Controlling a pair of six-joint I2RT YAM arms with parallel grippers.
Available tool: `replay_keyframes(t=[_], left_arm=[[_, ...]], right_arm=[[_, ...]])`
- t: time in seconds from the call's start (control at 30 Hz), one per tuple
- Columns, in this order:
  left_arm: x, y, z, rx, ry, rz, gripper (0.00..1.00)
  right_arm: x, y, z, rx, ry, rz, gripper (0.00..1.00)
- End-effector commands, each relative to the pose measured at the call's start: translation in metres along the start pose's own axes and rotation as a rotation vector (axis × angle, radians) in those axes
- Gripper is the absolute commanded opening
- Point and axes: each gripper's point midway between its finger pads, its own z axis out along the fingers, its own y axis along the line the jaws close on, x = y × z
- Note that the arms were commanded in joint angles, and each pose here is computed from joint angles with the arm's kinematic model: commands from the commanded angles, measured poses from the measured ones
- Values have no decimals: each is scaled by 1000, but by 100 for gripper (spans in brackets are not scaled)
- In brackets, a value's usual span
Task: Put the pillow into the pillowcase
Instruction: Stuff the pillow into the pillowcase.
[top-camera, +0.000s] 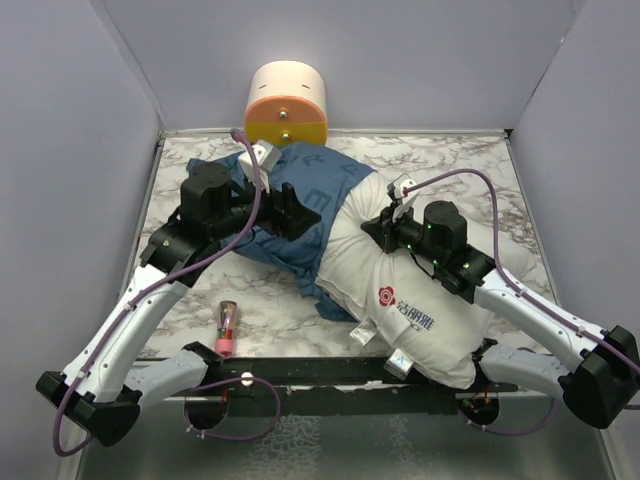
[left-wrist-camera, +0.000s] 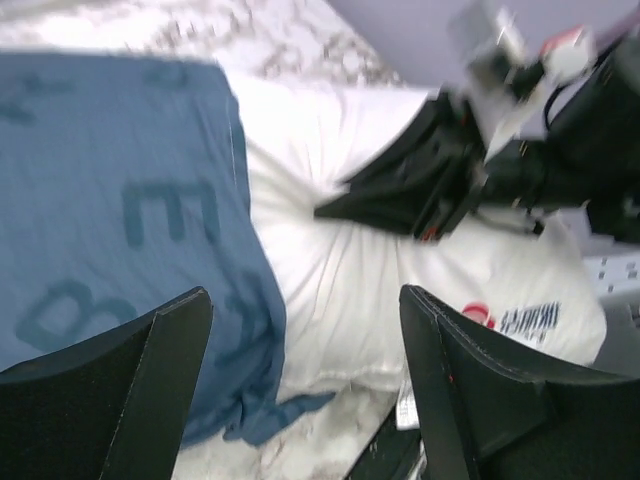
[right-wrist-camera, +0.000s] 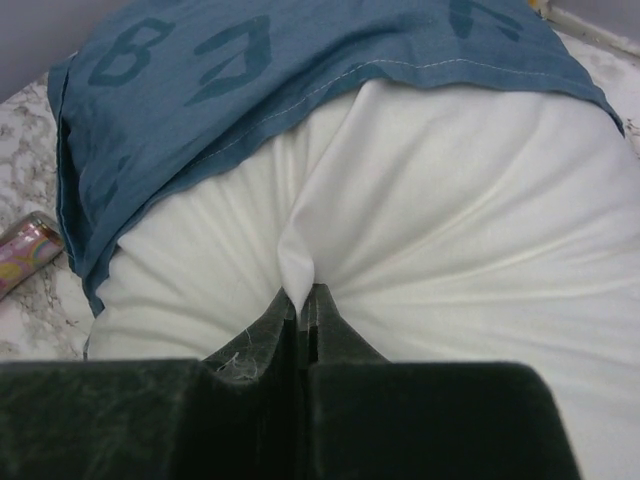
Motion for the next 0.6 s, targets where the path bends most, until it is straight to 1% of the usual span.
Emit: replay_keyframes(t=[0.0,0.03,0.1,0.13,0.17,0.3,0.5,0.53,0.57], left_arm=[[-45,16,6,-157,-37,-25,77],[-52,18,11,-177,-28,-18,75],[-57,24,23,-232,11,11,62],[-59,27,32,-252,39,31,58],[-57,29,40,-270,65,44,55],[-36,34,71,-294,162,91,56],[-14,67,90,-402,236,155,58],[-11,70,92,-409,246,156,57],[-9,71,94,-407,256,157,51]], right_arm=[[36,26,1,-142,126,19,1],[36,26,2,-145,124,24,1],[36,27,3,-147,123,30,1],[35,27,3,-146,119,33,1],[35,27,3,-146,117,35,1],[32,27,3,-139,108,45,1],[31,27,6,-141,111,46,1],[32,27,6,-143,113,47,1],[31,27,7,-143,111,46,1]])
